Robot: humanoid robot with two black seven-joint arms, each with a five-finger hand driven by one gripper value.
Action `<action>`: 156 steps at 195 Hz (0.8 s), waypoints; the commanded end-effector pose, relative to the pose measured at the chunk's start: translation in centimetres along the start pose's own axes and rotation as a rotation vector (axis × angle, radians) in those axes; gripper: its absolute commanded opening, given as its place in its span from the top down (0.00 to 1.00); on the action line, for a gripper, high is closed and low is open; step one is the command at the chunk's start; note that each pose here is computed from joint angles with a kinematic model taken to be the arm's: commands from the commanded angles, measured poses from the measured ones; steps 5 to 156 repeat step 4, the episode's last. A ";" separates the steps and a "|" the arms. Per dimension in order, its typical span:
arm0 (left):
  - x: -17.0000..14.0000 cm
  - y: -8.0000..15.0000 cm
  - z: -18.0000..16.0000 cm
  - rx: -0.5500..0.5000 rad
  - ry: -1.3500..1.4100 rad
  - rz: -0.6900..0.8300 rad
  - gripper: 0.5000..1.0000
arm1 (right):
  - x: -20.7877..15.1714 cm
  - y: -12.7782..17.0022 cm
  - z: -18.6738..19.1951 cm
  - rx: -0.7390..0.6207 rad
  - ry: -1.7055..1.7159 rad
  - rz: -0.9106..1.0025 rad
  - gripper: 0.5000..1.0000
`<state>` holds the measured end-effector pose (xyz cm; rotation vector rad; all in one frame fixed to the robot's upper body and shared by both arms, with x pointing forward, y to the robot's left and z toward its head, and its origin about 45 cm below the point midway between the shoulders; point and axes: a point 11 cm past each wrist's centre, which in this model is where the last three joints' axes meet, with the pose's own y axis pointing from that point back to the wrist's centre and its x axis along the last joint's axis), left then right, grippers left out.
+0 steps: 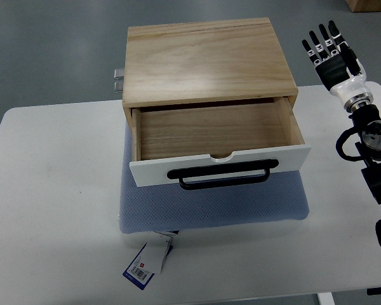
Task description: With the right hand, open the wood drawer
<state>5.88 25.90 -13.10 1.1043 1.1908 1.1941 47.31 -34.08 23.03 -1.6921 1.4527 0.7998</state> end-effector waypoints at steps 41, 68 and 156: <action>0.0 0.0 0.0 0.000 0.000 0.001 0.00 | 0.0 0.0 0.0 -0.001 0.001 0.000 0.11; 0.0 0.0 0.0 0.000 0.000 0.001 0.00 | 0.0 0.0 0.0 -0.001 0.001 0.000 0.11; 0.0 0.0 0.0 0.000 0.000 0.001 0.00 | 0.0 0.0 0.0 -0.001 0.001 0.000 0.11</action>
